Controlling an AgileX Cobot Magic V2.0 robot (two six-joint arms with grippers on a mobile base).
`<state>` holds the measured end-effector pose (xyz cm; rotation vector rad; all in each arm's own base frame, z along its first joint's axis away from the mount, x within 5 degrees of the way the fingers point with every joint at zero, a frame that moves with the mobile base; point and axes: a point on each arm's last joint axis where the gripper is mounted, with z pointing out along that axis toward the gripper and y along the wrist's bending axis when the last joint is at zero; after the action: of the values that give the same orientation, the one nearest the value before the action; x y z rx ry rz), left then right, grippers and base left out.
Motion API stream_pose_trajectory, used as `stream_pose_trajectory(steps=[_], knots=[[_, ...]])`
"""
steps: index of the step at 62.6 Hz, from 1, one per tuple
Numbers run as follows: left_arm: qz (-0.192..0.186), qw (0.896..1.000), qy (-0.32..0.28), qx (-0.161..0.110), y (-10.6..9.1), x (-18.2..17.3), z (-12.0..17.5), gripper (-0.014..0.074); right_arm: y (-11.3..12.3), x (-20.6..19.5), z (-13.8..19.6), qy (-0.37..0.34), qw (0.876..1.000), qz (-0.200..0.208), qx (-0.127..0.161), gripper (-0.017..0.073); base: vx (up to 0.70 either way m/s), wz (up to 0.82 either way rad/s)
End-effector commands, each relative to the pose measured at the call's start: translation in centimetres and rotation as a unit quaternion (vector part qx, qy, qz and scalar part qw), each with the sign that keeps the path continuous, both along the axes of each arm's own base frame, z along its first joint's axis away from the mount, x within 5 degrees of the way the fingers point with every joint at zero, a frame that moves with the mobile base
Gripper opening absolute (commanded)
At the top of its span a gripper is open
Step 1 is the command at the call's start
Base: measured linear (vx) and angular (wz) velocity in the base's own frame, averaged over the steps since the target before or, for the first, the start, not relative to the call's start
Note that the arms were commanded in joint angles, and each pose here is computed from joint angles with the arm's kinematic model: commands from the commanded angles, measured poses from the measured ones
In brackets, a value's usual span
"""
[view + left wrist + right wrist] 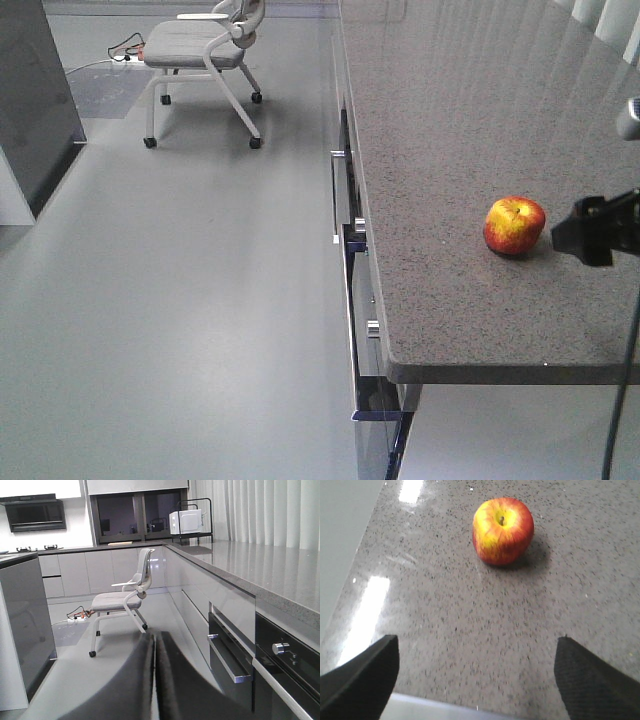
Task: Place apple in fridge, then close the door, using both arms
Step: 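Lower the right gripper and close it around the apple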
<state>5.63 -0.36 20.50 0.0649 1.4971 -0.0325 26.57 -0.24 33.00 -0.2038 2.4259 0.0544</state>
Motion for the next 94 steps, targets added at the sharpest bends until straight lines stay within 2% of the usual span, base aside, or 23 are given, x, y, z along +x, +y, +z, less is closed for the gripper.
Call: stream_pose_trajectory(steps=[1, 19, 32, 41, 68, 78, 94], knots=[[-0.005, 0.999, -0.035, -0.01, 0.0, -0.1, 0.1, -0.0006, -0.2, 1.9, 1.5, -0.05, 0.999, -0.004, -0.001, 0.0597, 0.0, 0.0], [-0.005, 0.999, -0.035, -0.01, 0.0, -0.1, 0.1, -0.0006, -0.6, 7.7, -0.4, -0.028, 1.0, -0.007, 0.0, 0.0597, 0.0, 0.0], [-0.005, 0.999, -0.035, -0.01, 0.0, -0.1, 0.1, -0.0006, -1.0, 11.9, -1.9, -0.015, 1.0, 0.009, -0.023, 0.0597, 0.0, 0.0], [-0.005, 0.999, -0.035, -0.01, 0.0, -0.1, 0.1, -0.0006, -1.1, 14.1, -3.1, -0.004, 1.0, 0.013, -0.024, 0.0597, 0.0, 0.0], [-0.005, 0.999, -0.035, -0.01, 0.0, -0.1, 0.1, -0.0006, -1.3, 17.5, -7.2, 0.015, 1.0, 0.012, -0.022, 0.0587, 0.0, 0.0], [-0.005, 0.999, -0.035, -0.01, 0.0, -0.1, 0.1, -0.0006, -1.3, 17.7, -7.4, 0.015, 1.0, 0.011, -0.022, 0.0546, 0.0, 0.0], [-0.005, 0.999, -0.035, -0.01, 0.0, -0.1, 0.1, -0.0006, -1.3, 17.4, -7.1, 0.02, 1.0, 0.011, -0.02, 0.0402, 0.0, 0.0]])
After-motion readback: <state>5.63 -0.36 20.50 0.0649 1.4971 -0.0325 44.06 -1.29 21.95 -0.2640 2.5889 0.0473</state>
